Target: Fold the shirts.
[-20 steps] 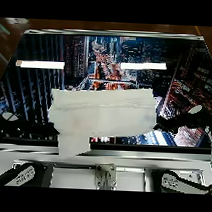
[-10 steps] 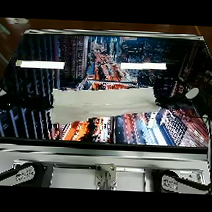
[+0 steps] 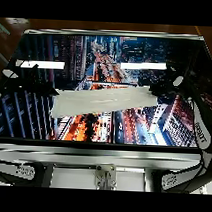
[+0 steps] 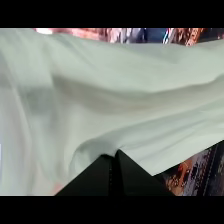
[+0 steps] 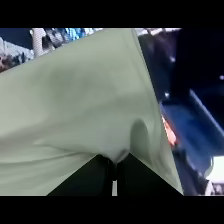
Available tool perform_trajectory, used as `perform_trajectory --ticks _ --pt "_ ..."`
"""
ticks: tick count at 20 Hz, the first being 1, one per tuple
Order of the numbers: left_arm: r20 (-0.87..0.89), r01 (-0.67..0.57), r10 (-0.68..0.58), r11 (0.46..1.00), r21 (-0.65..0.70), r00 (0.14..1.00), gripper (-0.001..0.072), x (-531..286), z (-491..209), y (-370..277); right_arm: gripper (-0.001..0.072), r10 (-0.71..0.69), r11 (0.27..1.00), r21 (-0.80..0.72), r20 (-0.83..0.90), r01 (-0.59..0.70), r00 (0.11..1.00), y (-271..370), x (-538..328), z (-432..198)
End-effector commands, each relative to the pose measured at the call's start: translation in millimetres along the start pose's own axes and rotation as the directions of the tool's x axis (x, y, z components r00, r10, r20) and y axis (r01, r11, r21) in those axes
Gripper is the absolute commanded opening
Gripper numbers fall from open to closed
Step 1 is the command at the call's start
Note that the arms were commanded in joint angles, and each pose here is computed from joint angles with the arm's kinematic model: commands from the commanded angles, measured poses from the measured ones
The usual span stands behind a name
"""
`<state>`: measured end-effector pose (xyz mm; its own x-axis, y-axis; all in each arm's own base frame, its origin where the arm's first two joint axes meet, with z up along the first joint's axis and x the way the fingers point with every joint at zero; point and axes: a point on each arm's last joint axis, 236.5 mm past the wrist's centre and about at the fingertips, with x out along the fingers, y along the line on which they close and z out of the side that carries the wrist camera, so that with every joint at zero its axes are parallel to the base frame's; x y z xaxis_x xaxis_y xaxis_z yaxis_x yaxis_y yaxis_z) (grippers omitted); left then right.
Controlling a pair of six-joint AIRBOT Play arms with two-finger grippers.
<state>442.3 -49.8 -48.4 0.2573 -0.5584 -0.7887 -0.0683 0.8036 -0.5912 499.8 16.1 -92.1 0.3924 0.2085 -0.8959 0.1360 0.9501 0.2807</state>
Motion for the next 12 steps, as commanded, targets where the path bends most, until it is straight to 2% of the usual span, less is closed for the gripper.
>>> perform_trajectory --ticks 1,2,3,4,6,9,12 --pt "-0.072 0.005 -0.010 0.997 -0.078 0.997 0.0087 29 -4 13 0.0374 0.012 1.000 0.027 0.001 -0.012 1.000 1 15 4" --pt "-0.093 0.005 -0.013 0.997 -0.082 0.996 0.0277 30 -9 15 0.0544 0.011 1.000 0.009 0.002 -0.011 1.000 1 14 5" --pt "-0.100 0.009 -0.017 0.996 -0.085 0.995 0.0520 28 -11 15 0.0630 0.013 1.000 -0.021 -0.007 -0.013 1.000 0 10 6" --pt "-0.108 0.011 -0.020 0.996 -0.085 0.994 0.0587 24 -11 15 0.0640 0.013 0.999 -0.030 -0.019 -0.013 1.000 -5 5 7" --pt "-0.123 0.028 -0.038 0.996 -0.082 0.992 0.0587 11 -10 13 0.0641 0.020 0.999 0.037 -0.018 -0.019 1.000 -21 -4 13" --pt "-0.124 0.047 -0.054 0.997 -0.054 0.991 0.0587 -4 -4 2 0.0641 0.113 0.974 0.197 -0.004 -0.110 0.994 -27 -4 17" --pt "-0.085 0.100 -0.103 0.994 -0.038 0.991 0.0587 -8 10 -21 0.0641 0.181 0.951 0.261 -0.030 -0.168 0.983 -18 15 8"
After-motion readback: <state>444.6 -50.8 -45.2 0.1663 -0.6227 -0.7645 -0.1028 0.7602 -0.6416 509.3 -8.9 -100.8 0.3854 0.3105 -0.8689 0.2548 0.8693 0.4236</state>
